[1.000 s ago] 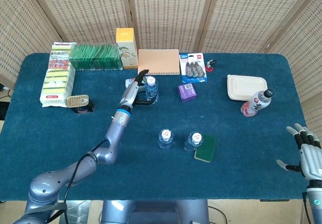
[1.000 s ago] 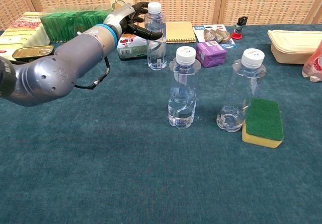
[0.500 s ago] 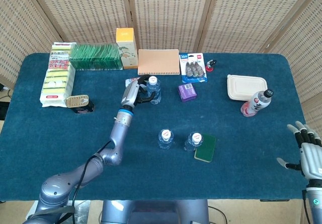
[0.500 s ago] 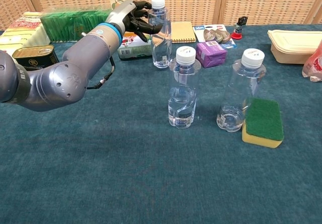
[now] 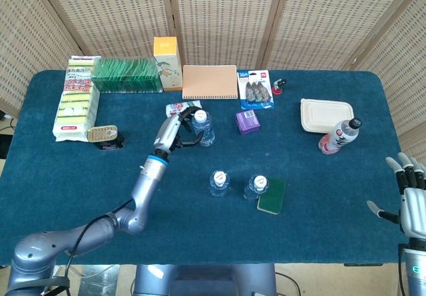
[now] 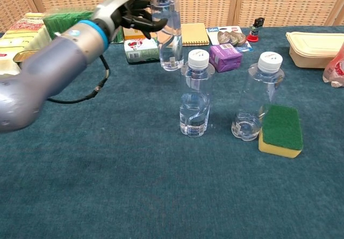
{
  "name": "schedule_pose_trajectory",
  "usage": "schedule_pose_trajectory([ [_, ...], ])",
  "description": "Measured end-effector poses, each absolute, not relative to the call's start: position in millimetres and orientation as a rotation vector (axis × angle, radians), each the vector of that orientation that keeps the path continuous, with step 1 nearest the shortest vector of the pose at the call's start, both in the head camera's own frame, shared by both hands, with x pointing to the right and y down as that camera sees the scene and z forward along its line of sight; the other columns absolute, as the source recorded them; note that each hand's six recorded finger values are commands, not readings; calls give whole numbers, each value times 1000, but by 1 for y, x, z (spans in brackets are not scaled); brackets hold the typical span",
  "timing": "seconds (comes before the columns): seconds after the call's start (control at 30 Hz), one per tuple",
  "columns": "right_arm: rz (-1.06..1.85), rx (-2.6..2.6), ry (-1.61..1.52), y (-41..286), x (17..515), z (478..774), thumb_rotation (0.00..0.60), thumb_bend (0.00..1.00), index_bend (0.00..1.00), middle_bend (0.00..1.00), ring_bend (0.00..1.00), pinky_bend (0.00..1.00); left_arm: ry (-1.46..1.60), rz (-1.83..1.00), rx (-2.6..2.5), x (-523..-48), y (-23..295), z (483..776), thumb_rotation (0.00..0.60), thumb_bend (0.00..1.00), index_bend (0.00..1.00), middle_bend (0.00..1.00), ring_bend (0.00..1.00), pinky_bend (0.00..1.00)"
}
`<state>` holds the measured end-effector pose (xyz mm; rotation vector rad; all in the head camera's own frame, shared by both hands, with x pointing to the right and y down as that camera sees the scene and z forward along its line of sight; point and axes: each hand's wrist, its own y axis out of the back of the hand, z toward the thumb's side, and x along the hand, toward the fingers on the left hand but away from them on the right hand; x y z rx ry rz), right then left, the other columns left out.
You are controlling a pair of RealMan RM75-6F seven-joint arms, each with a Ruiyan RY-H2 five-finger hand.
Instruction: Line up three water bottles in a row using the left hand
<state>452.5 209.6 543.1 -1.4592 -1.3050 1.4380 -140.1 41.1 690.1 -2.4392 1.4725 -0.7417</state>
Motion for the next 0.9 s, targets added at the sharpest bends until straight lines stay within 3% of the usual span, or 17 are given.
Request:
schedule_pose_trajectory([
  [0.2, 1443, -1487, -1288, 211, 447, 545, 600, 0, 145, 69, 3, 0, 1396, -763, -2381, -197, 68, 663, 600, 452, 558, 494, 394, 485],
  [0.4, 1433, -1506, -1271, 211, 438, 546, 600, 0, 145, 69, 2, 0, 1289, -822, -2337, -238, 98, 657, 600, 446, 557, 494, 393, 485],
  [0.9, 1448, -1533, -1226, 213, 430, 552, 600, 0, 145, 69, 2, 0, 1155, -731, -2551, -242, 140, 675, 600, 433, 557, 495, 393, 485],
])
